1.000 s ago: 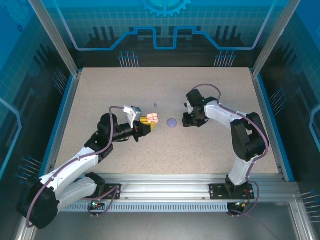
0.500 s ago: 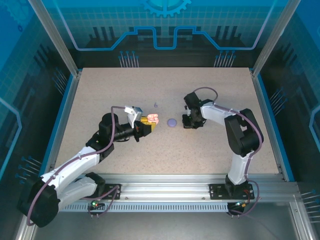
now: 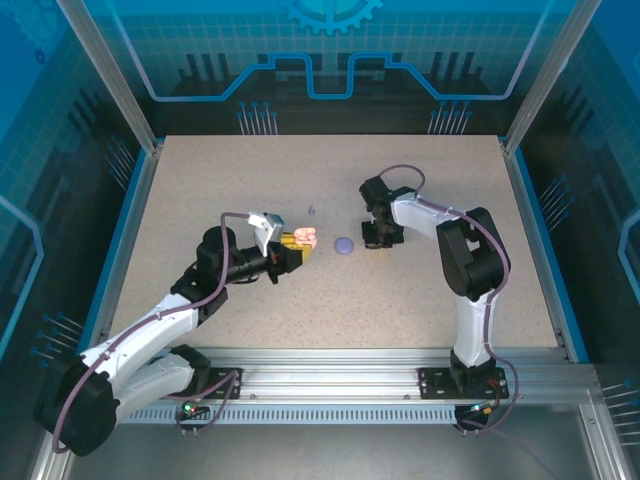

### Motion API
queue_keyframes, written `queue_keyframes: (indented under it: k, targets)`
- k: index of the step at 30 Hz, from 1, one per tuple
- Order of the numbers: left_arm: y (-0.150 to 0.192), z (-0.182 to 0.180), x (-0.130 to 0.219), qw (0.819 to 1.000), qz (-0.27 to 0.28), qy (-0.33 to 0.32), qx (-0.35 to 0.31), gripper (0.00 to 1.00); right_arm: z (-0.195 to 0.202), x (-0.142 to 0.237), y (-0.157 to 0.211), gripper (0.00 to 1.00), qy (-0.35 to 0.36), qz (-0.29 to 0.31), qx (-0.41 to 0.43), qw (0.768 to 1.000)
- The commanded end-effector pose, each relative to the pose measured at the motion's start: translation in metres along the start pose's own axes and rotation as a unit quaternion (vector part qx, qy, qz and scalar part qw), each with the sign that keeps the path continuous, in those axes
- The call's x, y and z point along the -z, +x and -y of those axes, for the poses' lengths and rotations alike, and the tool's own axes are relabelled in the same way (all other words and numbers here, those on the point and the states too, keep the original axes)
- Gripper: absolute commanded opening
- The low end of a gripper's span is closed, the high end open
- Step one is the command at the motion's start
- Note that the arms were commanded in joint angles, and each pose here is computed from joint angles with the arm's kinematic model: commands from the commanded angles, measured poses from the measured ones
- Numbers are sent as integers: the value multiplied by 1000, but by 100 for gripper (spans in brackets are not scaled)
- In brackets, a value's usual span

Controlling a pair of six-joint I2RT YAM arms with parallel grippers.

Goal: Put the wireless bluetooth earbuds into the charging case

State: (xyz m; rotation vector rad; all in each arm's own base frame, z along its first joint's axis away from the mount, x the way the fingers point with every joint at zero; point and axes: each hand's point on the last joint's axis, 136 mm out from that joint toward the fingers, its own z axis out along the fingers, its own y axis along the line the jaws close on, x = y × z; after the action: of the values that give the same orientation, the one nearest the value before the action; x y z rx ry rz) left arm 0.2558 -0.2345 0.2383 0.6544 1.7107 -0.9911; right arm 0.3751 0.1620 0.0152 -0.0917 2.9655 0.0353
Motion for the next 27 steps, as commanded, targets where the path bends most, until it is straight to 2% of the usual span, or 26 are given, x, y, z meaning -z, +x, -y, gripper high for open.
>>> queue_keyframes:
  k: [1,5,12,18,27]
  targets:
    - [-4,2,3,1000,9,-2,-16,0,9,-3,-6,12,32,0,19,999]
    - [-4,3,4,1000,10,-4,-19,0,7,10,-9,14,23,11,26,999]
    - [-5,3,4,1000,10,-4,-19,0,-3,34,-16,24,-15,33,40,999]
    - [-7,4,4,1000,12,-2,-18,0,-8,29,-23,37,-28,20,37,999]
    - [-7,4,4,1000,11,-1,-18,0,-10,16,-24,44,-25,-3,24,999]
